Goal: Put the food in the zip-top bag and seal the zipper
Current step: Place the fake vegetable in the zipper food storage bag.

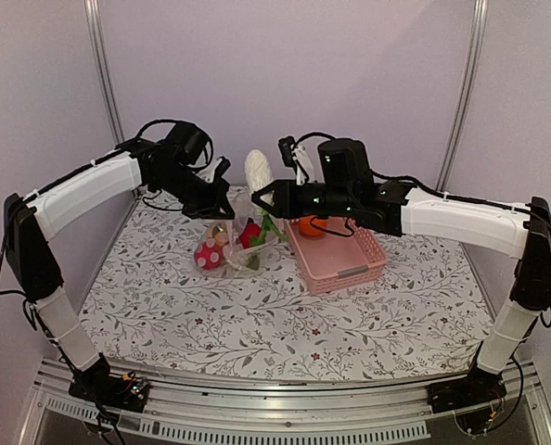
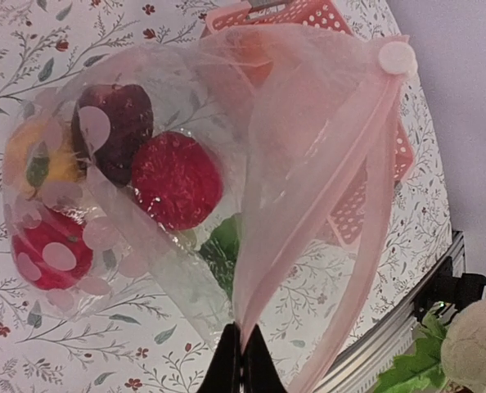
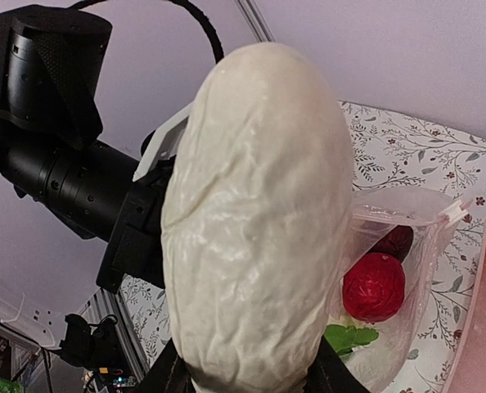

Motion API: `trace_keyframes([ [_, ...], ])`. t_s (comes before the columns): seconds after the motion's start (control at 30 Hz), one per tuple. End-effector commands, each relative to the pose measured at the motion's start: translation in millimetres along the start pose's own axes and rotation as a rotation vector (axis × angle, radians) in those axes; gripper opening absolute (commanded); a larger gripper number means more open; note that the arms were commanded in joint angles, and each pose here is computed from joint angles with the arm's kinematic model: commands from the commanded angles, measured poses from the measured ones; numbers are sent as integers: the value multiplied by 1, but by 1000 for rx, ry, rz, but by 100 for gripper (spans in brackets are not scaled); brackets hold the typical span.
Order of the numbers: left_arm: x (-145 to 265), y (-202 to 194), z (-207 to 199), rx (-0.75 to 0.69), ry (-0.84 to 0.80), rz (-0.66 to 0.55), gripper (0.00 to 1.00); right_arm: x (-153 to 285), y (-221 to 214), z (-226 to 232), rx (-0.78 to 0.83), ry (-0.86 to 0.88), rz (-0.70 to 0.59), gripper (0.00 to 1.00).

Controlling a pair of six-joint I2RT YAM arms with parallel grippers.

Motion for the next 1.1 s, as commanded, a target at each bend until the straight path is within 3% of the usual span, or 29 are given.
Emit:
trace_keyframes([
  [0.0, 22, 11, -8, 12, -29, -63, 0, -9, 10, 18, -34, 73, 17, 30],
  [0.57, 23, 11, -6, 39, -31, -89, 0, 4, -19, 17, -267, 75, 285, 31],
  [0.87, 21, 9, -3, 39, -20, -87, 0, 19, -36, -4, -538, 115, 456, 30],
  [1.07, 18, 7, -4, 28, -33, -75, 0, 8, -43, 1, -614, 155, 531, 30],
])
Point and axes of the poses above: each gripper's point midway between its finger pads, its own x axis back along the fingers, its own z axis along the line the jaws close on, y = z × x, the point moved 2 cm from there along x, back along the fingers, and after that the axes turned 1 degree about -x, right-handed, at the moved point
